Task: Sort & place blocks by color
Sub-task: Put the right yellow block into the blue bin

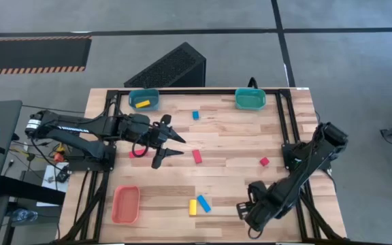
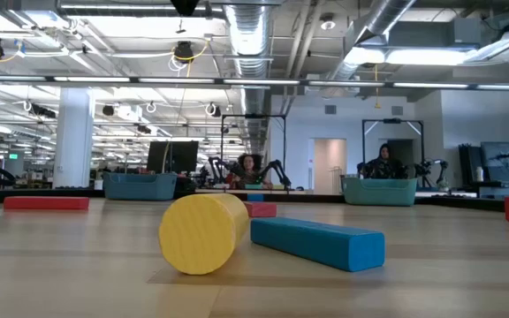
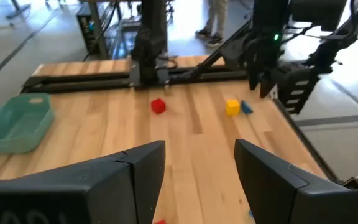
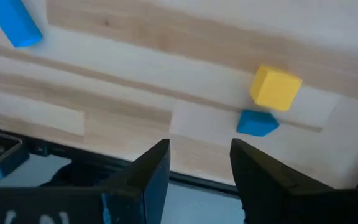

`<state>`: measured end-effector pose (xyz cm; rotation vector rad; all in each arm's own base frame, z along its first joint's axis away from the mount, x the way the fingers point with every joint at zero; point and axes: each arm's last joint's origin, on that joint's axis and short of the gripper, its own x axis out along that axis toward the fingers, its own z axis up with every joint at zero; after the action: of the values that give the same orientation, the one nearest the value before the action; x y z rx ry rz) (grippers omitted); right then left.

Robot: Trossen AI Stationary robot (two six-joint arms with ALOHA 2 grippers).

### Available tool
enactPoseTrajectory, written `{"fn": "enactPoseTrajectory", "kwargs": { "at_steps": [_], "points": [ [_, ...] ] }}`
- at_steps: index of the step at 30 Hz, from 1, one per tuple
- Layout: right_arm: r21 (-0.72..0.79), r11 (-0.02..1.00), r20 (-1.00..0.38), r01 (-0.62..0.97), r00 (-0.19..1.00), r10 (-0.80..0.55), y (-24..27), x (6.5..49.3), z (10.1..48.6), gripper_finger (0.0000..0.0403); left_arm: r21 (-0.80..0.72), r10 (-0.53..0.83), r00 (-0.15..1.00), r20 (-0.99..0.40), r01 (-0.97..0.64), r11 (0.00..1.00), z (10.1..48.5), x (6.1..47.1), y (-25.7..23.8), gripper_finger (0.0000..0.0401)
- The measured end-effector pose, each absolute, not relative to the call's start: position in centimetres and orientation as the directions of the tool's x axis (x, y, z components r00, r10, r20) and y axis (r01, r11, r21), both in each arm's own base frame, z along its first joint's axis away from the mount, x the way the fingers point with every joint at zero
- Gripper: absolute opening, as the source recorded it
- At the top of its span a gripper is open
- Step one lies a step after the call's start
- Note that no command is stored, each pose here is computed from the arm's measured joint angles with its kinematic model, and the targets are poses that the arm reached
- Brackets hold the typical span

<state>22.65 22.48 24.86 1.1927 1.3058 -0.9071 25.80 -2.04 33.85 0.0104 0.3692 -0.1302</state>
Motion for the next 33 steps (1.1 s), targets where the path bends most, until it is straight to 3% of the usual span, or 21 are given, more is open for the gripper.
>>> {"fn": "enactPoseTrajectory", "kwargs": {
  "at_steps": [4,9,12,18,25,33],
  "points": [
    [0.13,0.27,-0.987,0.954,0.097,0.13,22.0,22.7,25.1,0.0183,-0.003,-0.096,0.926,-0.365,0.101,0.995,33.9,25.7,-1.9,0.0183],
    [0.114,0.262,-0.982,0.958,0.068,0.178,22.9,22.3,24.5,0.0187,-0.021,-0.081,0.93,-0.359,0.079,0.997,32.7,25.1,-1.9,0.0183],
    [0.124,0.195,-0.979,0.973,0.087,0.186,23.6,21.8,24.5,0.0208,-0.084,-0.082,0.933,-0.35,0.056,0.995,31.0,23.9,-1.8,0.0183],
    [0.121,0.203,-0.976,0.972,0.079,0.202,24.5,21.1,24.4,0.0265,-0.131,-0.033,0.931,-0.364,-0.016,0.991,27.3,21.4,-1.6,0.0183],
    [-0.067,0.183,-0.993,0.981,-0.084,0.088,23.2,21.2,21.7,0.0279,-0.179,-0.006,0.928,-0.373,-0.066,0.982,25.6,20.4,-1.4,0.0183],
    [-0.066,0.203,-0.981,0.977,-0.101,0.164,21.7,21.4,17.6,0.028,-0.192,-0.028,0.915,-0.401,-0.054,0.98,25.2,20.2,-1.5,0.0183]
  ]
}}
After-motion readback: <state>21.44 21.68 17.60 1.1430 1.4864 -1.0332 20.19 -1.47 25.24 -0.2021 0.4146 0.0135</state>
